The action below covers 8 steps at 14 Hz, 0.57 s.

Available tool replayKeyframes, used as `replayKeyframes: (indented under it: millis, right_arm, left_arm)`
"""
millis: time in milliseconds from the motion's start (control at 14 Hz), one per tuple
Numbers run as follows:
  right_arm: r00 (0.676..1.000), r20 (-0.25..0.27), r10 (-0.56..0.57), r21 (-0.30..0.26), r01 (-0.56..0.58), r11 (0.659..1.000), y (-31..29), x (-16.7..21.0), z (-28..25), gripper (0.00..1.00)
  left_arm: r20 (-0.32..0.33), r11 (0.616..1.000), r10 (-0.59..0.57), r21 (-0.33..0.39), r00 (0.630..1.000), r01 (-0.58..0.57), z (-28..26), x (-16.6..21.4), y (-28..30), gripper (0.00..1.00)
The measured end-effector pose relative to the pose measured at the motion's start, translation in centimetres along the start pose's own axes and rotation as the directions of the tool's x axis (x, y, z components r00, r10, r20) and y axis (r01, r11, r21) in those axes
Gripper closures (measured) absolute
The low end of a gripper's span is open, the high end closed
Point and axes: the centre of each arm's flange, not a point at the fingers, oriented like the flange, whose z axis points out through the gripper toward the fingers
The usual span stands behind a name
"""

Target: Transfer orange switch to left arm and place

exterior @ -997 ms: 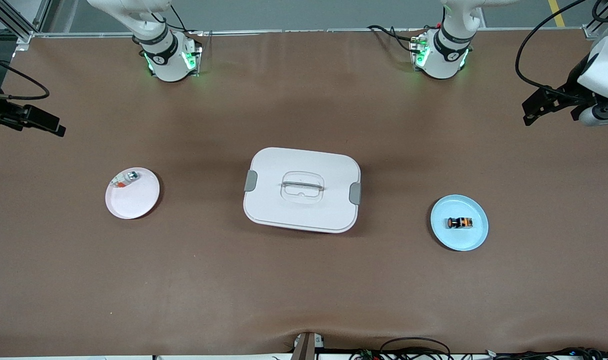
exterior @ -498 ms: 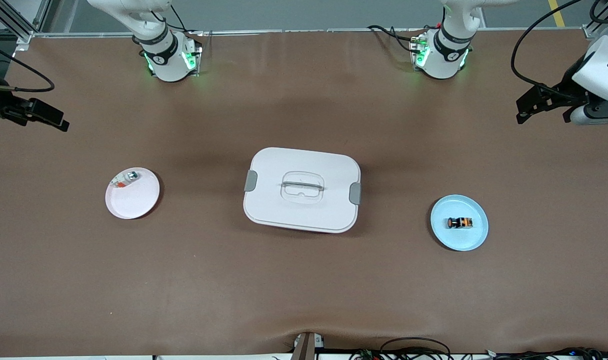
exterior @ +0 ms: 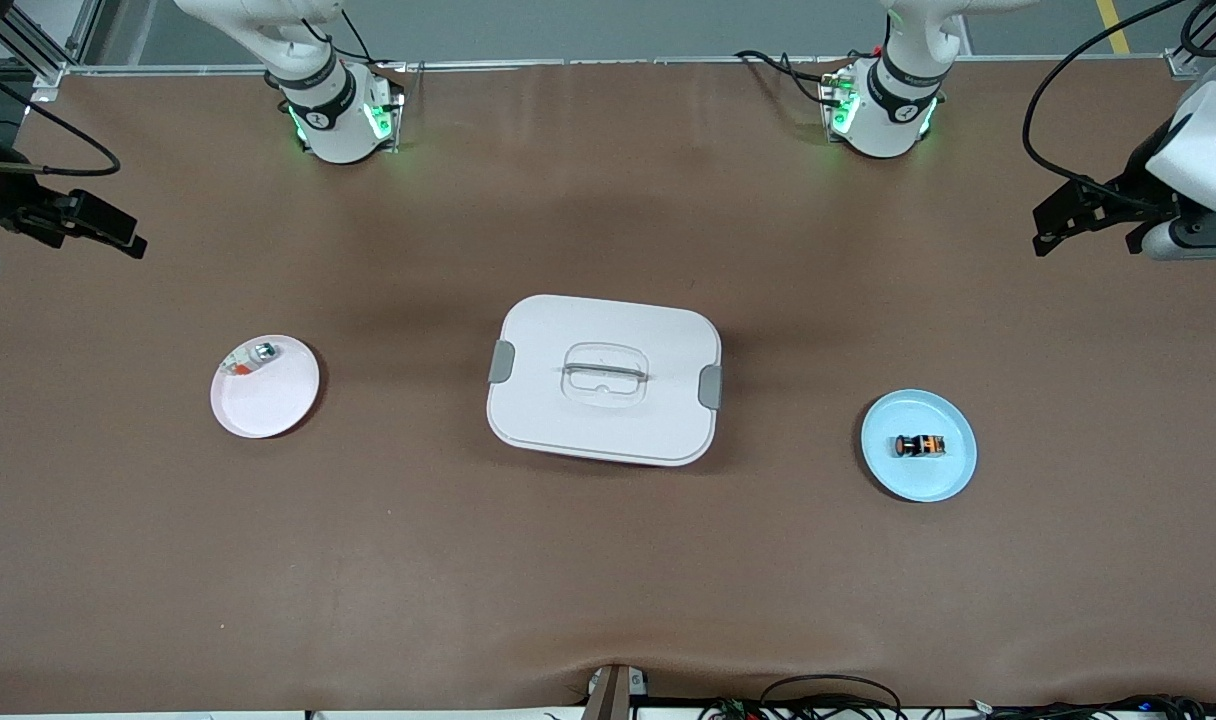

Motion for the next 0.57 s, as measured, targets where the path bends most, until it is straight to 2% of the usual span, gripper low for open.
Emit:
replayKeyframes:
  millis: [356,569]
  right_arm:
    - [1.0,-0.018,-0.002,0.002,0.002,1.0,-0.06,0.17,-0.17,0.0]
    - [0.998,-0.026,-0.05,0.002,0.05,0.999,-0.2,0.22,-0.24,0.0]
  left_arm:
    - [0.011,1.0,0.015,-0.001,1.0,-0.015,-0.18,0.36,0.77,0.0]
    - [0.015,1.0,0.015,-0.001,1.0,-0.015,-0.39,0.33,0.75,0.0]
